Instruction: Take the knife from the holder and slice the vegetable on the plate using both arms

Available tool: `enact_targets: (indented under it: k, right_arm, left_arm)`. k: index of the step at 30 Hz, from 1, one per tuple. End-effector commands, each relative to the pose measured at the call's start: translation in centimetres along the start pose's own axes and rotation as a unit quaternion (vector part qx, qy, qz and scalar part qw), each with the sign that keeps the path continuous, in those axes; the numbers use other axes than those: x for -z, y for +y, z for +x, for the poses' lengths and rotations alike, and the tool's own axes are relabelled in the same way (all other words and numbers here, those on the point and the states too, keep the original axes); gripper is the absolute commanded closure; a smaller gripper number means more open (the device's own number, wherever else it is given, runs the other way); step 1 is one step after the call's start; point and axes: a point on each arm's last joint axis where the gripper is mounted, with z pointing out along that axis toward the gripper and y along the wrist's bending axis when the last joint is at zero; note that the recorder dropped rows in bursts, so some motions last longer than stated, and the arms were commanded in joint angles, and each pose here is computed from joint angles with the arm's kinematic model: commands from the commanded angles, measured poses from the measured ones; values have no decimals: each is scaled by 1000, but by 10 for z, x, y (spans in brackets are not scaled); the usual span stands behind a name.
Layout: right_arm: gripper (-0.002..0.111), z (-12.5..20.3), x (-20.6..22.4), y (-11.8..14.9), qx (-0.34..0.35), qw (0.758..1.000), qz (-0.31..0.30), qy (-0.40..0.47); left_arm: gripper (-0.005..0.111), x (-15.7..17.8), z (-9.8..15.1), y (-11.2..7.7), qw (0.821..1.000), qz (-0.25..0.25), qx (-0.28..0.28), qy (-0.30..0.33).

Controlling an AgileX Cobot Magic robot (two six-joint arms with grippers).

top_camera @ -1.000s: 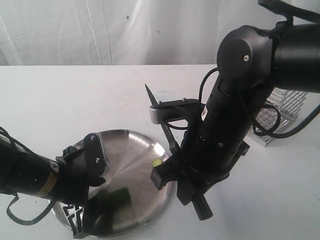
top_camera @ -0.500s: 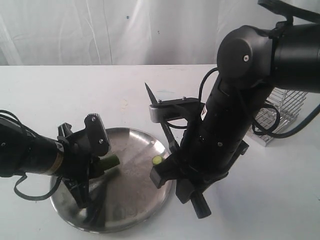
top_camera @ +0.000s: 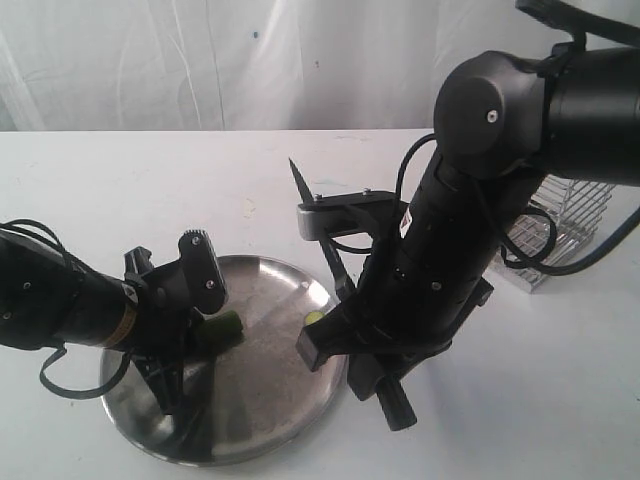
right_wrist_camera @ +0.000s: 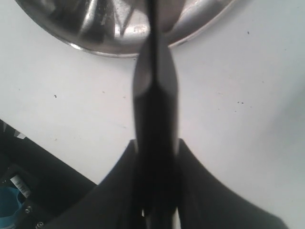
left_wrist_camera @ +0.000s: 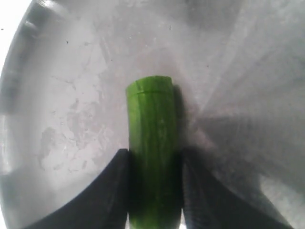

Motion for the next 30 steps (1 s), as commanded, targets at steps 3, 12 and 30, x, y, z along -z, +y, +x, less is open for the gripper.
enact_targets:
  k: [3, 12, 30]
  right_arm:
    - [108, 1, 4, 1, -6, 1000, -12, -6]
    - [108, -2, 3, 2, -9, 1000, -15, -20]
    - [108, -64, -61, 21, -5, 986, -134, 98]
  left_arm:
    - [39, -6, 4, -7, 1000, 24, -7, 3]
    - [26, 40, -30, 15, 996, -35, 6, -84]
    - [107, 75, -7, 71, 939, -155, 291, -95]
